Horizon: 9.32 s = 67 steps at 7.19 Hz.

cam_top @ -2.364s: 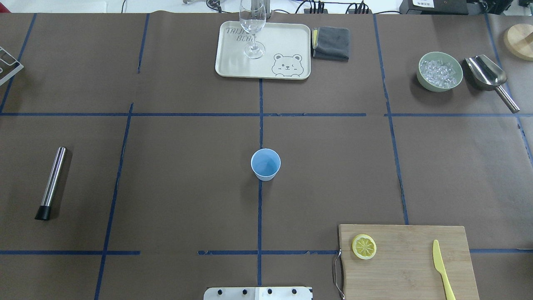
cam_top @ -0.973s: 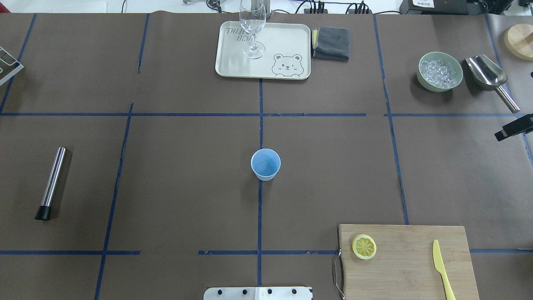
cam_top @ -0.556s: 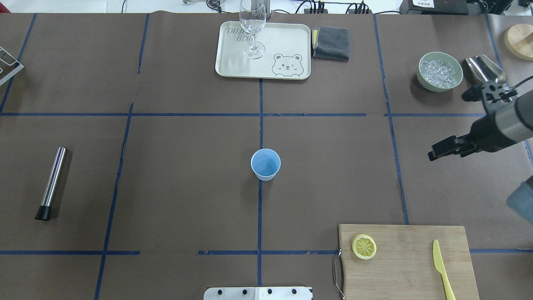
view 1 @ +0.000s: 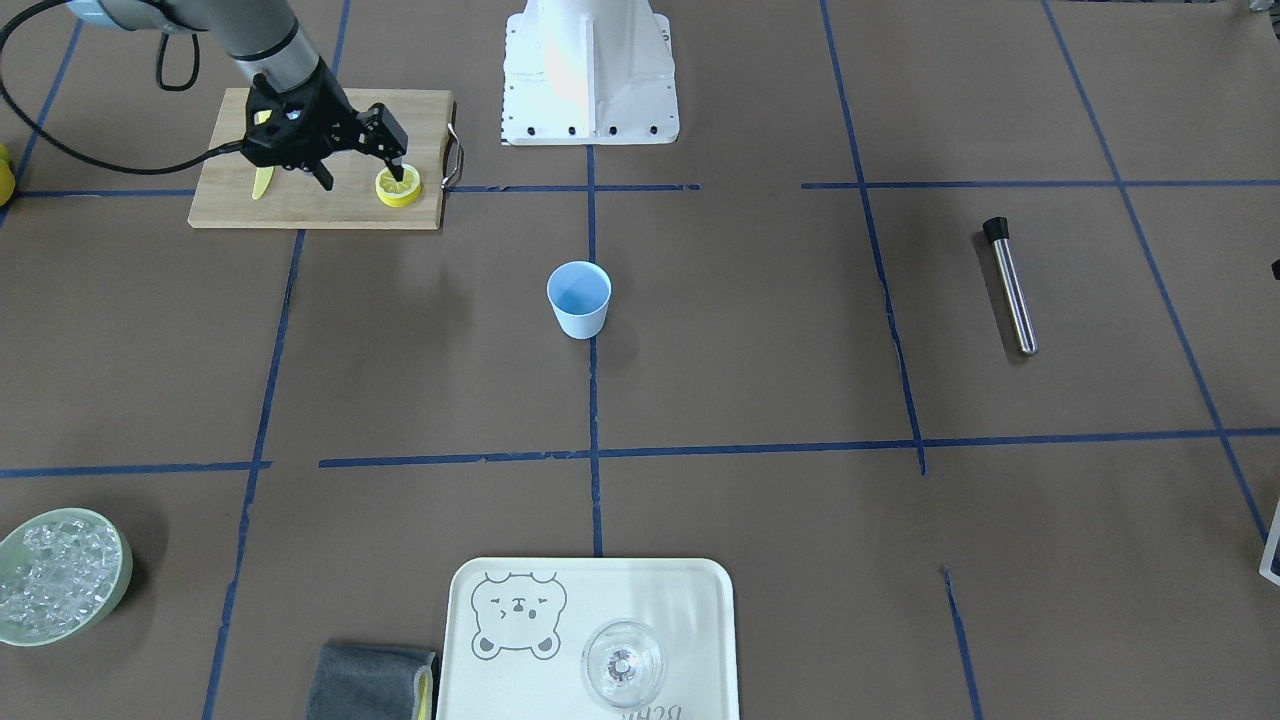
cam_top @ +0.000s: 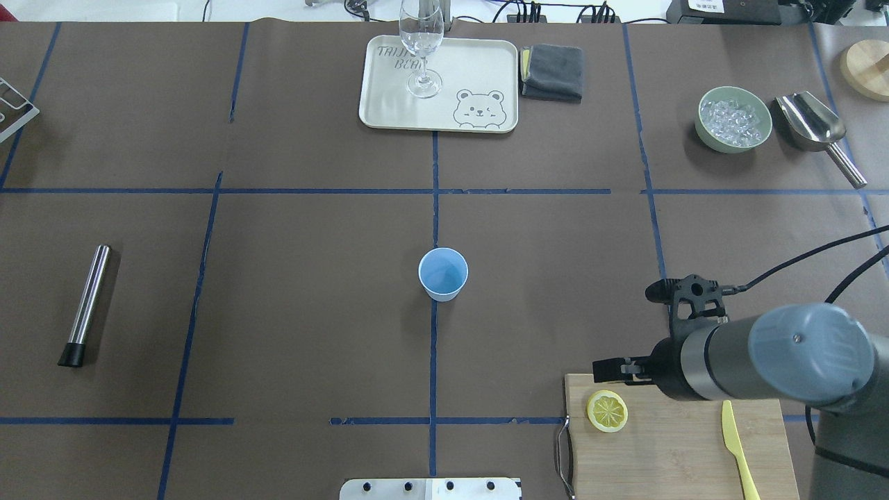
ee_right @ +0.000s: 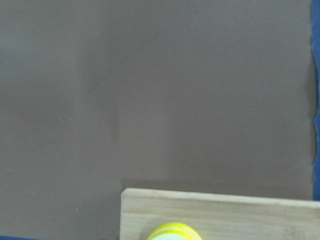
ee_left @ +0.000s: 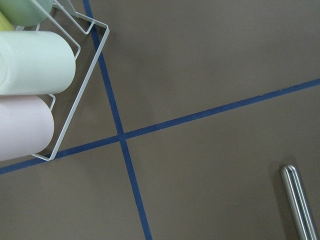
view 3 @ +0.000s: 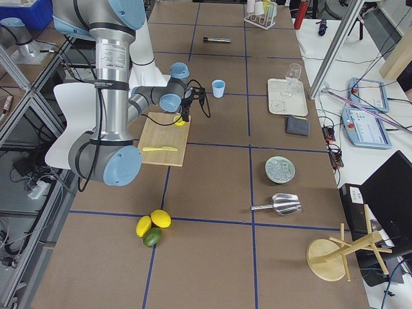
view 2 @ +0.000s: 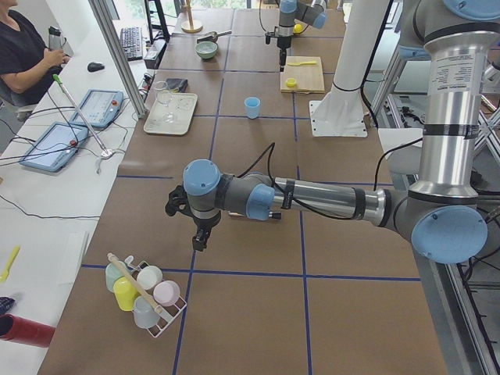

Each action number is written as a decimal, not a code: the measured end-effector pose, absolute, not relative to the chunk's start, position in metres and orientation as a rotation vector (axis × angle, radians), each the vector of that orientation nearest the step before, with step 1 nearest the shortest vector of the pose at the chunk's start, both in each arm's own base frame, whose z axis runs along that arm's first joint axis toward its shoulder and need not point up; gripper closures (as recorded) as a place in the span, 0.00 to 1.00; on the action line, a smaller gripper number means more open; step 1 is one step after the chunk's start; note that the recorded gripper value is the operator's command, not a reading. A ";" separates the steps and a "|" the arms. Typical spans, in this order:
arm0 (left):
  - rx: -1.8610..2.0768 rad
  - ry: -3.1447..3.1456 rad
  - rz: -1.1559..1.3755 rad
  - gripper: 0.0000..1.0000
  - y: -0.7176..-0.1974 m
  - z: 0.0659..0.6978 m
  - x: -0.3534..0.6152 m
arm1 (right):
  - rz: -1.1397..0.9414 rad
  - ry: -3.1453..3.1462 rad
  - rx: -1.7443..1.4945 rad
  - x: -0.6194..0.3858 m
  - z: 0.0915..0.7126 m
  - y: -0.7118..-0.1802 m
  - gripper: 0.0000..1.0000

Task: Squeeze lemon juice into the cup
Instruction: 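Move the right gripper down over the lemon slice on the cutting board, then close the right gripper on the yellow lemon slice and lift it, then carry the lemon slice with the right gripper over the blue cup, then open the right gripper to drop the lemon slice into the cup, then grasp the steel muddler with the left gripper while the right gripper draws back, then lift the muddler with the left gripper and lower it into the cup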

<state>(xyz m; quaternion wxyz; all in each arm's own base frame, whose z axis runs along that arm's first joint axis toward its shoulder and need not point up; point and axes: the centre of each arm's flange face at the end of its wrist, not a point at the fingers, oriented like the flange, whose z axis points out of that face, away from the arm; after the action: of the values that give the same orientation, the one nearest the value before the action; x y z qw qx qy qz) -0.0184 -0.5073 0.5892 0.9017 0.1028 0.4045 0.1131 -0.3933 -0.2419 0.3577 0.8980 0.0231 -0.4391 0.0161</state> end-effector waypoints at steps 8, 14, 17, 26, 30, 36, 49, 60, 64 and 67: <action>0.198 0.839 0.230 0.00 -0.503 0.598 -0.018 | 0.099 -0.804 0.018 -0.455 0.376 -0.199 0.02; 0.198 0.837 0.230 0.00 -0.503 0.598 -0.018 | 0.123 -0.790 0.033 -0.455 0.382 -0.211 0.33; 0.197 0.837 0.230 0.00 -0.503 0.598 -0.018 | 0.135 -0.795 0.039 -0.453 0.380 -0.216 0.42; 0.197 0.839 0.230 0.00 -0.502 0.598 -0.018 | 0.171 -0.849 0.058 -0.428 0.355 -0.231 0.40; 0.196 0.839 0.229 0.00 -0.502 0.599 -0.018 | 0.207 -0.908 0.081 -0.428 0.317 -0.253 0.40; 0.192 0.839 0.229 0.00 -0.502 0.602 -0.018 | 0.356 -0.950 0.119 -0.506 0.185 -0.352 0.39; 0.240 0.901 0.252 0.00 -0.512 0.593 0.081 | 0.300 -0.923 0.081 -0.503 0.212 -0.401 0.00; 0.061 0.855 0.085 1.00 -0.473 0.600 0.256 | 0.191 -0.927 0.049 -0.380 0.279 -0.412 0.00; 0.195 0.934 0.150 1.00 -0.468 0.515 0.264 | 0.189 -0.942 0.052 -0.374 0.273 -0.408 0.00; 0.402 1.078 0.317 1.00 -0.450 0.363 0.347 | 0.206 -0.954 0.057 -0.341 0.277 -0.401 0.00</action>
<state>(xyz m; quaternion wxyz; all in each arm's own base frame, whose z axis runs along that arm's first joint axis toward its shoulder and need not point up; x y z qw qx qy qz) 0.3472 -0.4504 0.3627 0.8273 0.1891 0.5074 0.1491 -0.3408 -0.4015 0.2767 0.8827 0.0274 -0.4584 0.0992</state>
